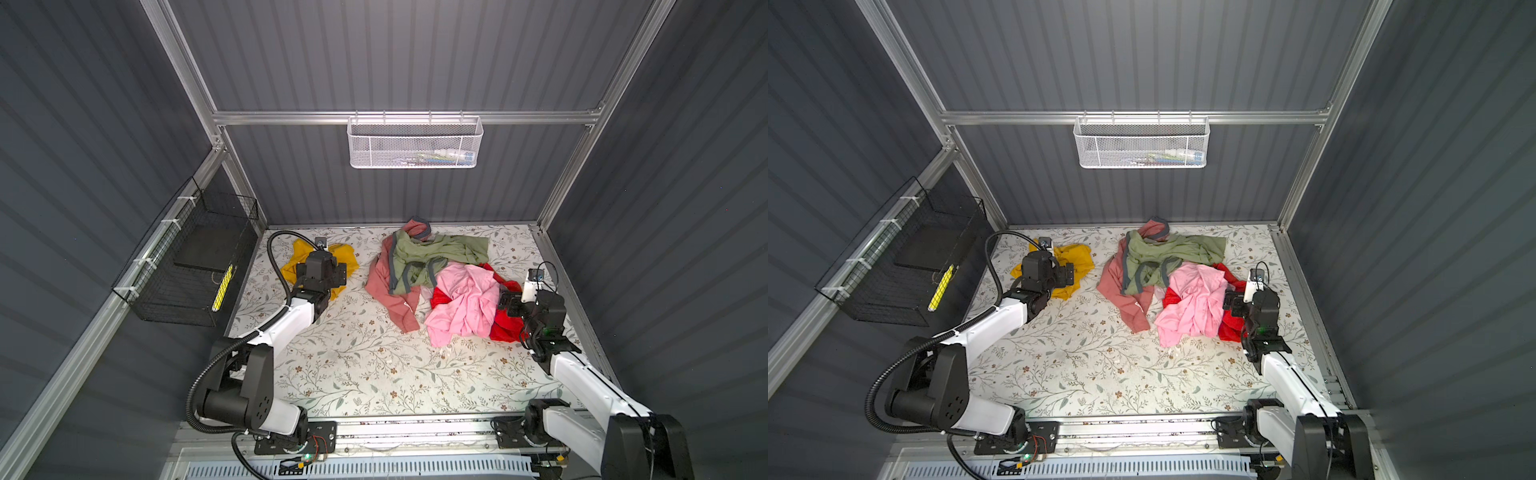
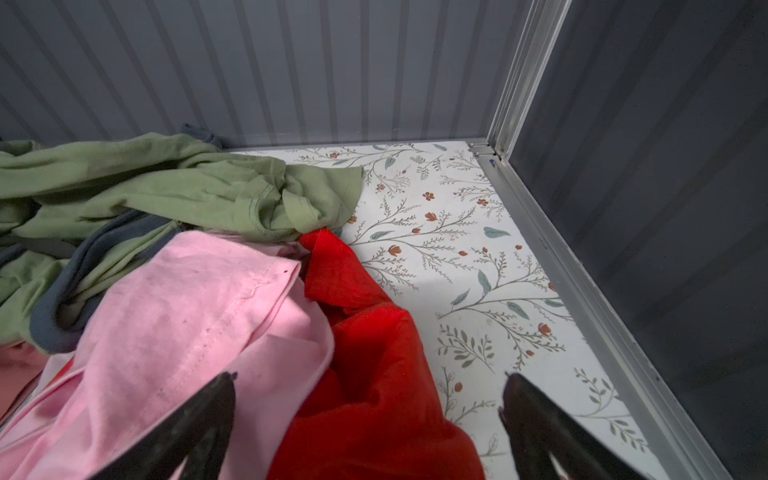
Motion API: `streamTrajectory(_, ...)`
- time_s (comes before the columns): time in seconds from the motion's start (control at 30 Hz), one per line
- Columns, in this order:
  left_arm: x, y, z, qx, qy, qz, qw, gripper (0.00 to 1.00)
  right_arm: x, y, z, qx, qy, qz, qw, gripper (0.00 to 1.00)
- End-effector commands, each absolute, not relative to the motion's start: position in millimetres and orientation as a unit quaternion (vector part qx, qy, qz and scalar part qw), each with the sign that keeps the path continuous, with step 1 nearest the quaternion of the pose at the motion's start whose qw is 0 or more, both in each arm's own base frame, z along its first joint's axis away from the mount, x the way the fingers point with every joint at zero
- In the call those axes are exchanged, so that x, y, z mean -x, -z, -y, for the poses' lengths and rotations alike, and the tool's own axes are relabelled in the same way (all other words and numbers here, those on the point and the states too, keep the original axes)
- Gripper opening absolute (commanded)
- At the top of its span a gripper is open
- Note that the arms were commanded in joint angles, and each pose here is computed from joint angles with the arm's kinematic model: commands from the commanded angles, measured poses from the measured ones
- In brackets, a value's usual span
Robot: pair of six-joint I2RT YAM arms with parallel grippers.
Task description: Pick out a specific cloth from the pile
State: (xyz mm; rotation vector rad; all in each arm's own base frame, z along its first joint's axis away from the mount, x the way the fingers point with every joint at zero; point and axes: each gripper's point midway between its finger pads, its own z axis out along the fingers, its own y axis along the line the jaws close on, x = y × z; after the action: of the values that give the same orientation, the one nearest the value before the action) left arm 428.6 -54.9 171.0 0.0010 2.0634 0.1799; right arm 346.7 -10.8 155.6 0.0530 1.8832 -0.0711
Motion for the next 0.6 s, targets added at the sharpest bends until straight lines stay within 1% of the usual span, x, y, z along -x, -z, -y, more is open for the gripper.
streamTrajectory(0.0,-419.6,-183.3,49.9,0.034,-0.077,-0.838,0.540,1.00,-353.3,-168.8,16.0,-0.028,0.039,-0.775,0.630,0.99)
streamTrajectory(0.2,-395.1,-175.5,41.0,0.053,-0.089,-0.831,0.546,1.00,-355.3,-144.3,9.6,-0.017,0.023,-0.781,0.624,0.99)
streamTrajectory(0.4,-384.5,-168.0,31.2,0.065,-0.108,-0.828,0.546,1.00,-362.6,-146.5,7.0,-0.009,0.020,-0.771,0.637,0.99)
streamTrajectory(0.57,-374.5,-169.7,17.3,0.084,-0.135,-0.815,0.557,1.00,-373.0,-132.0,4.8,-0.003,0.015,-0.768,0.640,0.99)
